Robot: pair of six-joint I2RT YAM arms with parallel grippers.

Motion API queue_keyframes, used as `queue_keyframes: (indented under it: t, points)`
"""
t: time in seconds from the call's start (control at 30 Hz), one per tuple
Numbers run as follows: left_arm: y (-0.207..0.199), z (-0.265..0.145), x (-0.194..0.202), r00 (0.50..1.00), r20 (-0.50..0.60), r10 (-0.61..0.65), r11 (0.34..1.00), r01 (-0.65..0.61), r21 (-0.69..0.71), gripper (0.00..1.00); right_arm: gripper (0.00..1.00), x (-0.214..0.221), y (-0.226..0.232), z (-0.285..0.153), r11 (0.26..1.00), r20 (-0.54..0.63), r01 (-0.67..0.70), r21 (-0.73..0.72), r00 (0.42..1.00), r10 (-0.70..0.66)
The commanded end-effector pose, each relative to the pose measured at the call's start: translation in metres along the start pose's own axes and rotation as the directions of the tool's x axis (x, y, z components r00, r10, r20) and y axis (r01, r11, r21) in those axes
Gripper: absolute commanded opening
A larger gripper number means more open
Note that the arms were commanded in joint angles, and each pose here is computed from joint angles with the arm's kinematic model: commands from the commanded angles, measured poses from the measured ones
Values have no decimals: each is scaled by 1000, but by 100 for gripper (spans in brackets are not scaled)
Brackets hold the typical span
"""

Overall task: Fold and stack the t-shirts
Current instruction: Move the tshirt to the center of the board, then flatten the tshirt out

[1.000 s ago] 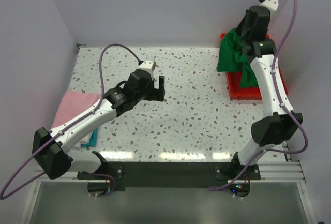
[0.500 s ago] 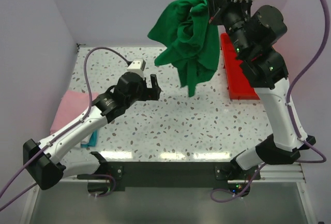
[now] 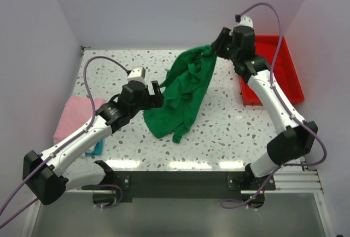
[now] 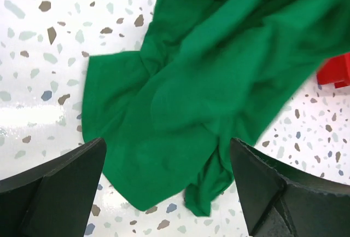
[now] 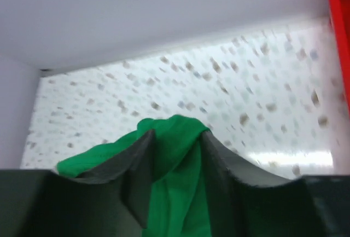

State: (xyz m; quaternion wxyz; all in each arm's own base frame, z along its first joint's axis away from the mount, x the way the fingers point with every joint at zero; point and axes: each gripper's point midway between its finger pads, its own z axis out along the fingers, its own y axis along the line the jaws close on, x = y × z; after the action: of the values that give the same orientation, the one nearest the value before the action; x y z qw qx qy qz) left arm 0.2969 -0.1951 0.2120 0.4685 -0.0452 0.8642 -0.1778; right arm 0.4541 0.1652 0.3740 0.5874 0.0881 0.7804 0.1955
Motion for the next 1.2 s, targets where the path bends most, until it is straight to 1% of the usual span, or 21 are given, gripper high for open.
queue_keyframes:
  t: [0.0,0.03,0.13,0.17,0.2,0.23,0.27,0.3,0.33,0.37,0.4,0.43,0.5,0.57,0.63,0.67,0.7,0.77,0.83,0.93,1.17]
  points:
    - [10,14,12,999,-13,-41,998,41,-43,100,48,63,-92,29,971,-172,-164,172,966,193]
    - [12,17,17,998,-27,-53,997,51,-52,99,55,84,-109,30,966,-237,-151,211,951,201]
    - [17,29,38,994,-80,-69,995,63,-74,97,63,110,-128,24,964,-301,-88,249,940,163]
    - [23,34,51,991,-109,-72,994,62,-94,96,64,115,-128,22,965,-303,-83,250,940,160]
    - [24,37,55,990,-113,-82,993,71,-96,95,65,114,-124,16,967,-295,-77,242,944,149]
    - [25,40,60,987,-123,-99,991,87,-105,95,66,128,-126,13,968,-318,-47,247,940,126]
    - [28,44,67,985,-140,-106,989,90,-116,93,67,140,-110,9,974,-340,-12,225,936,90]
    - [30,47,75,981,-155,-112,988,93,-126,92,67,147,-106,6,973,-343,19,232,937,63]
    - [33,51,76,978,-158,-139,984,118,-137,90,67,167,-90,5,980,-373,55,192,927,21]
    - [37,57,85,973,-180,-148,981,120,-155,88,67,177,-83,5,982,-387,74,176,922,0]
    - [40,61,85,969,-181,-166,977,138,-161,86,67,186,-76,6,982,-398,89,167,917,-16]
    - [42,65,85,965,-179,-191,972,161,-172,84,67,206,-64,12,985,-431,111,132,902,-44]
    - [50,77,88,953,-193,-234,961,197,-193,81,66,223,-55,19,985,-464,129,112,883,-63]
    - [58,89,89,942,-195,-273,946,227,-229,79,66,240,-42,28,988,-489,135,78,869,-80]
    - [67,98,85,932,-181,-312,930,261,-260,77,66,245,-24,36,992,-494,124,29,864,-93]
    - [69,105,85,931,-181,-318,925,263,-274,77,65,257,-23,42,991,-513,133,22,852,-103]
    - [73,109,84,928,-177,-328,918,270,-289,77,65,255,-13,46,991,-507,136,1,854,-117]
    - [72,118,84,923,-180,-339,911,274,-308,76,65,272,-5,52,987,-537,161,-17,831,-145]
    - [79,122,86,921,-168,-352,894,279,-350,76,66,277,8,56,983,-543,178,-40,822,-171]
    - [88,129,90,915,-157,-371,871,283,-402,75,66,291,18,62,979,-560,195,-54,806,-191]
    - [97,145,88,914,-143,-379,840,275,-468,69,66,316,23,73,967,-586,250,-42,778,-227]
